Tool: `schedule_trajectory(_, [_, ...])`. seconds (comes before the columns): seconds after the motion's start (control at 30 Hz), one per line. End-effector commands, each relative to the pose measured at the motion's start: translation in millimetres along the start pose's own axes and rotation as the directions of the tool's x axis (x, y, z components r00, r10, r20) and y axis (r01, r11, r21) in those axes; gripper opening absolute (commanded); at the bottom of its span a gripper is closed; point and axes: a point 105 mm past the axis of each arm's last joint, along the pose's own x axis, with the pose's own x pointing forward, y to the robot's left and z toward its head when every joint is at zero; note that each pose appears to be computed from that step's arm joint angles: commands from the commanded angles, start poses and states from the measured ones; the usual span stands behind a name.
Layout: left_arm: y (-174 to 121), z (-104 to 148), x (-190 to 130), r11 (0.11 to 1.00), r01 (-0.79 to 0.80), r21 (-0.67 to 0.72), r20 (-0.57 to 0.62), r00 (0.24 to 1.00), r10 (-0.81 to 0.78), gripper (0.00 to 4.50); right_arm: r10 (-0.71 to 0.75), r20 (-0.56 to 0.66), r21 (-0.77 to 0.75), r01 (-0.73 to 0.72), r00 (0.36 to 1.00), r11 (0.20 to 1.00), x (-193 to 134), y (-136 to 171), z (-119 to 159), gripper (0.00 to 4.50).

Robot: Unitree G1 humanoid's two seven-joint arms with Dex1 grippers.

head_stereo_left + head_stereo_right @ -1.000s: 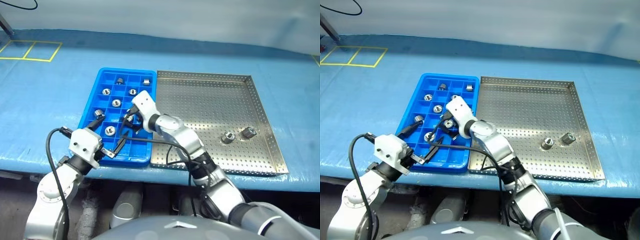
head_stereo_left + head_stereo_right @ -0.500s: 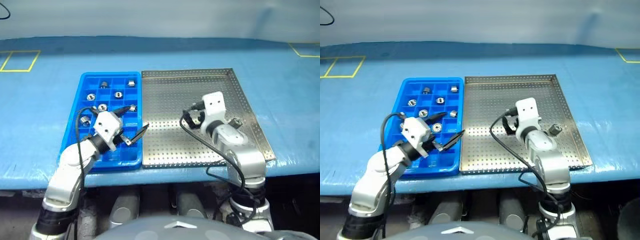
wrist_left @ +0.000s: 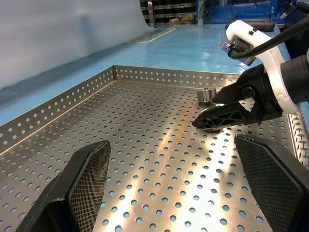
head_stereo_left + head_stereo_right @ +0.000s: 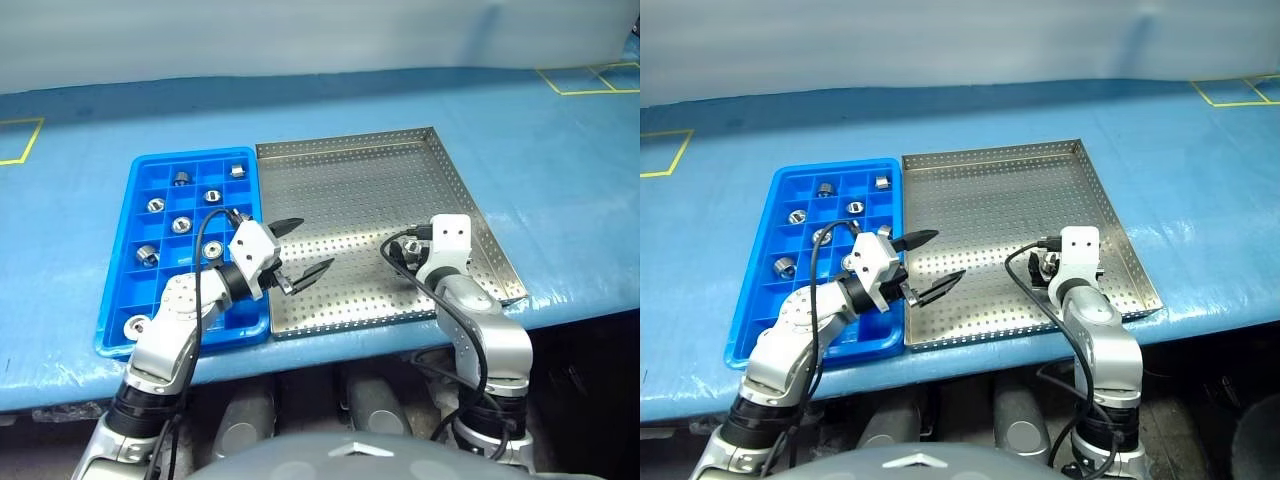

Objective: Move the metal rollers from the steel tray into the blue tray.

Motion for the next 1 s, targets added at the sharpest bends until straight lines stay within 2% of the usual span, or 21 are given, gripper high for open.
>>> schedule_trajectory(0.03, [-0.1,8.1,0.7,1.0,0.005,0.02,0.039,0.999,-0.006,4.5,0.001,0.029,0.017,-0.001,1.0,1.0,0.7,-0.3,3.5,4.28])
schedule_trajectory(0.1, [0.1,7.8,0.4,1.0,0.003,0.022,0.038,0.999,-0.004,4.5,0.014,0.028,0.011,-0.014,1.0,1.0,1.7,2.9,2.8,3.82])
schedule_trajectory(0.27, [1.6,7.7,-1.5,1.0,-0.017,0.014,0.042,0.999,0.017,4.5,0.039,0.05,-0.008,-0.039,0.998,0.999,2.7,10.0,10.7,2.2])
schedule_trajectory(0.33, [2.3,8.0,-3.1,1.0,-0.028,0.012,0.045,0.999,0.027,4.5,0.052,0.06,-0.016,-0.051,0.997,0.999,2.1,12.8,14.5,1.71])
schedule_trajectory(0.43, [6.1,7.8,-10.8,0.998,-0.068,0.011,0.048,0.997,0.067,4.5,0.101,0.095,-0.053,-0.096,0.99,0.994,0.6,24.3,28.3,1.71])
schedule_trajectory(0.6, [18.0,7.7,-32.4,0.983,-0.185,0.022,0.047,0.982,0.184,4.5,0.243,0.193,-0.126,-0.221,0.951,0.967,-2.6,61.1,67.7,1.71])
schedule_trajectory(0.73, [22.5,7.7,-61.1,0.958,-0.286,0.024,0.04,0.958,0.285,4.5,0.411,0.238,-0.208,-0.368,0.88,0.906,-7.9,108.3,94.3,1.71])
schedule_trajectory(0.87, [24.9,6.1,-85.3,0.917,-0.397,0.046,0.021,0.918,0.396,4.5,0.543,0.221,-0.271,-0.484,0.81,0.832,-16.1,149.2,98.6,1.71])
schedule_trajectory(1.0, [20.4,7.2,-103.3,0.884,-0.465,0.048,0.016,0.885,0.464,4.5,0.647,0.172,-0.316,-0.58,0.743,0.751,-28.0,183.2,88.4,1.71])
